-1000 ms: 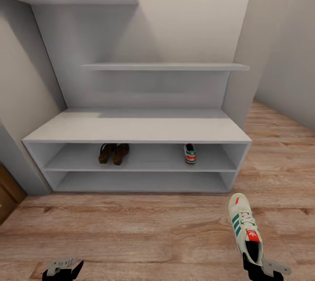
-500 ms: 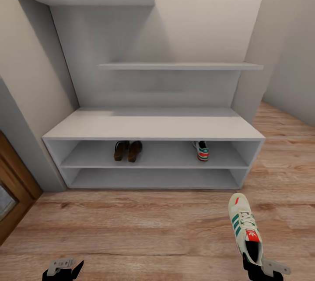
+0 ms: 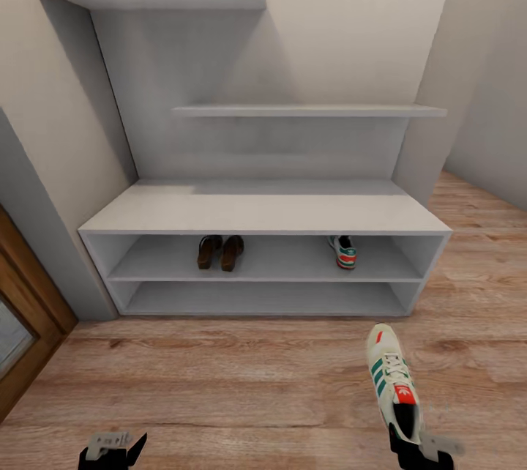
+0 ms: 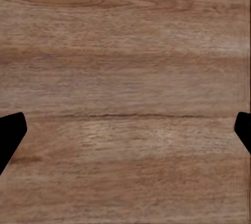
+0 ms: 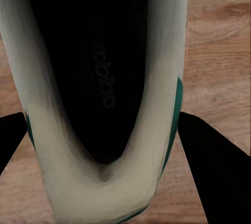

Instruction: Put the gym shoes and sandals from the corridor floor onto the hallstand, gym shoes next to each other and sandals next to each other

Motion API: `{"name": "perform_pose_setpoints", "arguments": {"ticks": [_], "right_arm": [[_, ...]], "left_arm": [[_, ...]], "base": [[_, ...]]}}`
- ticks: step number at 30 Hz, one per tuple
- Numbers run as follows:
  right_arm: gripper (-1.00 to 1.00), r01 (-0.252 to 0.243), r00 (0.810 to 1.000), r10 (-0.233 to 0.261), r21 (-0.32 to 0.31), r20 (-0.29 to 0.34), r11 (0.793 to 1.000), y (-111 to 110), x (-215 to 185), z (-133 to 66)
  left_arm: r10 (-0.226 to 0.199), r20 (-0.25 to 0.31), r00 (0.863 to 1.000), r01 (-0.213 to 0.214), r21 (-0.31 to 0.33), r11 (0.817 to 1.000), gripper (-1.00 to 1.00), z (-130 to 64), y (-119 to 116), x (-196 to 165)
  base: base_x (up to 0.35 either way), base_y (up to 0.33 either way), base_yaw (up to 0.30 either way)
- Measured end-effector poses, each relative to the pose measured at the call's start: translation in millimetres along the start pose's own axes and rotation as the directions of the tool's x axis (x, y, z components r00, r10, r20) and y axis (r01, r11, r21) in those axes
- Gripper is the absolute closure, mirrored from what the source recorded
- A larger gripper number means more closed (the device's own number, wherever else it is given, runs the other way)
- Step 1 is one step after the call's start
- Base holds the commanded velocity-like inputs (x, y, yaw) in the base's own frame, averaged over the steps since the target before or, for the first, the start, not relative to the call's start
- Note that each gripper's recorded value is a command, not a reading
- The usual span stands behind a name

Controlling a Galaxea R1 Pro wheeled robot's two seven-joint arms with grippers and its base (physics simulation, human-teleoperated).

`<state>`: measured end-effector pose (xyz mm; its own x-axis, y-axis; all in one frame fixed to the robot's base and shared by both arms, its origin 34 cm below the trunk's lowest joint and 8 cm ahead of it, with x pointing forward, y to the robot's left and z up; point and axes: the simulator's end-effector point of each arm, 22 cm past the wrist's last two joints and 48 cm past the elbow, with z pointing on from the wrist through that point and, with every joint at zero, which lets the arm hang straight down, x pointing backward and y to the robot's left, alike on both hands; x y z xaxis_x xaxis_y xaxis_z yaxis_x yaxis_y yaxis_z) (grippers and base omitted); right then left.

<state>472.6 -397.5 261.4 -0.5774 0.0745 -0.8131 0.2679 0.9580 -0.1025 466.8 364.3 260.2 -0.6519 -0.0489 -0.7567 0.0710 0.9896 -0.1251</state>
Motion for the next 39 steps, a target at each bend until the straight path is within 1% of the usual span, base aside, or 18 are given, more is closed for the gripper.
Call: {"name": "perform_pose_setpoints", "arguments": {"ticks": [1, 3, 4, 6, 9, 10, 14, 19, 20, 23, 24, 27, 30, 32, 33, 35, 36, 39], "right_arm": [[1.00, 0.010, 1.000, -0.010, -0.020, -0.015, 1.000, 10.7, 3.6, -0.7], [1.00, 0.014, 0.999, -0.015, -0.032, -0.035, 0.999, 18.4, 7.6, -1.0], [1.00, 0.025, 0.998, -0.028, -0.049, -0.060, 0.998, 26.6, 11.6, -0.8], [1.00, 0.030, 0.995, -0.036, -0.061, -0.089, 0.998, 33.9, 14.4, 0.3], [1.00, 0.038, 0.988, -0.050, -0.087, -0.143, 0.995, 51.9, 12.8, 4.8], [1.00, 0.043, 0.985, -0.059, -0.100, -0.163, 0.994, 61.8, 7.0, 8.3], [1.00, 0.053, 0.975, -0.079, -0.126, -0.206, 0.991, 86.0, -16.3, 17.2], [1.00, 0.071, 0.966, -0.108, -0.159, -0.234, 0.985, 116.3, -56.1, 26.1], [1.00, 0.069, 0.963, -0.111, -0.172, -0.245, 0.983, 128.4, -69.5, 27.9], [1.00, 0.066, 0.960, -0.112, -0.182, -0.258, 0.981, 145.8, -90.8, 31.0], [1.00, 0.062, 0.959, -0.110, -0.181, -0.262, 0.981, 156.2, -104.8, 32.8], [1.00, 0.063, 0.961, -0.104, -0.162, -0.258, 0.985, 168.4, -129.2, 36.4], [1.00, 0.061, 0.971, -0.082, -0.099, -0.224, 0.993, 189.3, -178.6, 39.6], [1.00, 0.051, 0.978, -0.068, -0.089, -0.195, 0.995, 204.7, -207.5, 39.5], [1.00, 0.052, 0.981, -0.066, -0.082, -0.184, 0.995, 204.5, -217.6, 41.1], [1.00, 0.048, 0.989, -0.057, -0.071, -0.139, 0.996, 206.1, -254.5, 45.8], [1.00, 0.045, 0.990, -0.053, -0.058, -0.131, 0.997, 204.1, -262.6, 47.1], [1.00, 0.043, 0.990, -0.049, -0.051, -0.129, 0.998, 203.0, -264.4, 47.4]], "left_arm": [[0.006, 0.008, 1.000, -0.006, 0.023, 1.000, -1.00, -1.0, -5.7, 0.6], [0.009, 0.012, 1.000, -0.009, 0.048, 0.999, -1.00, -2.5, -11.8, 2.4], [0.011, 0.013, 1.000, -0.012, 0.071, 0.997, -1.00, -3.7, -17.1, 3.9], [0.012, 0.015, 1.000, -0.013, 0.089, 0.996, -1.00, -4.8, -21.1, 5.0], [0.014, 0.014, 1.000, -0.015, 0.110, 0.994, -1.00, -5.9, -26.2, 6.7], [0.015, 0.013, 1.000, -0.016, 0.116, 0.993, -1.00, -6.2, -27.9, 7.5], [0.016, 0.011, 1.000, -0.018, 0.124, 0.992, -1.00, -6.4, -30.5, 8.7], [0.017, 0.010, 1.000, -0.018, 0.127, 0.992, -1.00, -6.6, -31.4, 9.1], [0.017, 0.010, 1.000, -0.018, 0.128, 0.992, -1.00, -6.6, -31.5, 9.1], [0.017, 0.010, 1.000, -0.018, 0.128, 0.992, -1.00, -6.7, -31.2, 9.1], [0.018, 0.010, 1.000, -0.019, 0.127, 0.992, -1.00, -6.7, -31.1, 9.1], [0.018, 0.010, 1.000, -0.019, 0.127, 0.992, -1.00, -6.9, -30.5, 9.0], [0.019, 0.010, 1.000, -0.020, 0.127, 0.992, -1.00, -7.1, -29.9, 8.9], [0.019, 0.010, 1.000, -0.021, 0.127, 0.992, -1.00, -7.1, -29.9, 8.8], [0.019, 0.010, 1.000, -0.021, 0.128, 0.992, -1.00, -7.0, -30.1, 8.8], [0.019, 0.011, 1.000, -0.021, 0.130, 0.991, -1.00, -6.7, -31.6, 8.7], [0.019, 0.011, 1.000, -0.020, 0.131, 0.991, -1.00, -6.4, -32.5, 8.8], [0.019, 0.011, 1.000, -0.020, 0.131, 0.991, -1.00, -6.4, -32.4, 8.8]], "base": [[0.000, 0.000, 0.000], [0.000, 0.000, 0.000], [0.000, 0.000, 0.000], [0.000, 0.000, 0.000], [0.000, 0.000, 0.000], [0.000, 0.000, 0.000], [0.000, 0.000, 0.000], [0.000, 0.000, 0.000], [0.000, 0.000, 0.000], [0.000, 0.000, 0.000], [0.000, 0.000, 0.000], [0.000, 0.000, 0.000], [0.000, 0.000, 0.000], [0.000, 0.000, 0.000], [0.000, 0.000, 0.000], [0.000, 0.000, 0.000], [0.000, 0.000, 0.000], [0.000, 0.000, 0.000]]}}
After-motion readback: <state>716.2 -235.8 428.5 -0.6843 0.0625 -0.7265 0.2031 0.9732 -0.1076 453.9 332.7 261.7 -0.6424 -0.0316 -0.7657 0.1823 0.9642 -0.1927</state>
